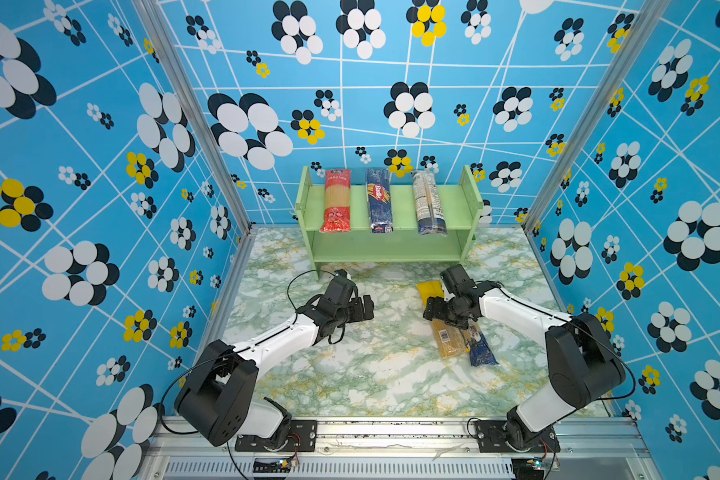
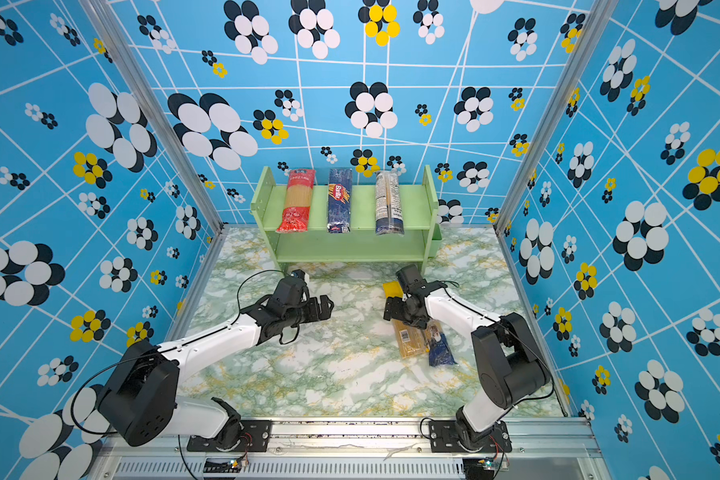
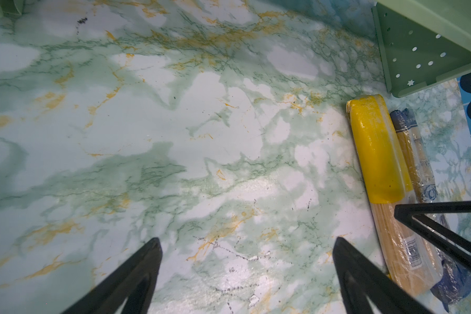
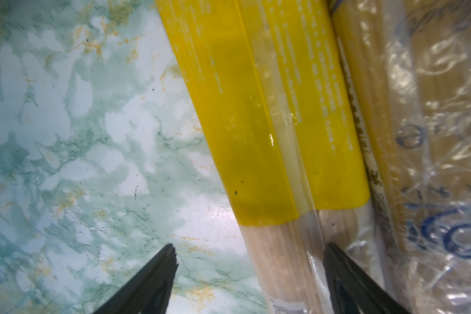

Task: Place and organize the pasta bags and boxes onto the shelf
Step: 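Lower the right gripper onto the yellow-banded spaghetti bag and close on it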

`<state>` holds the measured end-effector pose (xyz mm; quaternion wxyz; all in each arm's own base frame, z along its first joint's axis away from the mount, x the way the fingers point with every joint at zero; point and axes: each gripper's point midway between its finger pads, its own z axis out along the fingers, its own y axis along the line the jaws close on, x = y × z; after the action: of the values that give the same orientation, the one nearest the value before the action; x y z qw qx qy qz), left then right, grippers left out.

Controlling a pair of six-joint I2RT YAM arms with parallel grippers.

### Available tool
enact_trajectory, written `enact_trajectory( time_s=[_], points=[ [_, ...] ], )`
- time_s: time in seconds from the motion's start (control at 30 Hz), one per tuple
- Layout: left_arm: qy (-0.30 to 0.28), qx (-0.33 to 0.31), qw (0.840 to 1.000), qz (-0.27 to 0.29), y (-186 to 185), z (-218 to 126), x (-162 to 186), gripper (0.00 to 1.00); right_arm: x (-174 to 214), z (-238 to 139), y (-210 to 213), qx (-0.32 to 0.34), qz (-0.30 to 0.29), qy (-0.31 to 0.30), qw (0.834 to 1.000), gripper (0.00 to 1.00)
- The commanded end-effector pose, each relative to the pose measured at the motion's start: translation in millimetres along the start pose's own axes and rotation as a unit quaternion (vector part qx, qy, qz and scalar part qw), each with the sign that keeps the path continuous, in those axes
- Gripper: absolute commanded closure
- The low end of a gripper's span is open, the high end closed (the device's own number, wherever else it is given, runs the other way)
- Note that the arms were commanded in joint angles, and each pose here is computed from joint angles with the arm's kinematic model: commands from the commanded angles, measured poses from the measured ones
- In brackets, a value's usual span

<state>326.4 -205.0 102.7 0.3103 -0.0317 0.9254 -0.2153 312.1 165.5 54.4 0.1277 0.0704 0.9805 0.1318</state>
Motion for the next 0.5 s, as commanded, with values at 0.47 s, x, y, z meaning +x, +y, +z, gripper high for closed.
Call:
enact_trajectory(
  time_s=[0.47],
  points=[
    [-0.007, 0.004, 1.000, 0.002, -1.2, -2.0, -2.9, 0.01, 7.9, 2.2, -2.0, -0.004, -0.002, 0.009, 1.000, 0.13]
  ],
)
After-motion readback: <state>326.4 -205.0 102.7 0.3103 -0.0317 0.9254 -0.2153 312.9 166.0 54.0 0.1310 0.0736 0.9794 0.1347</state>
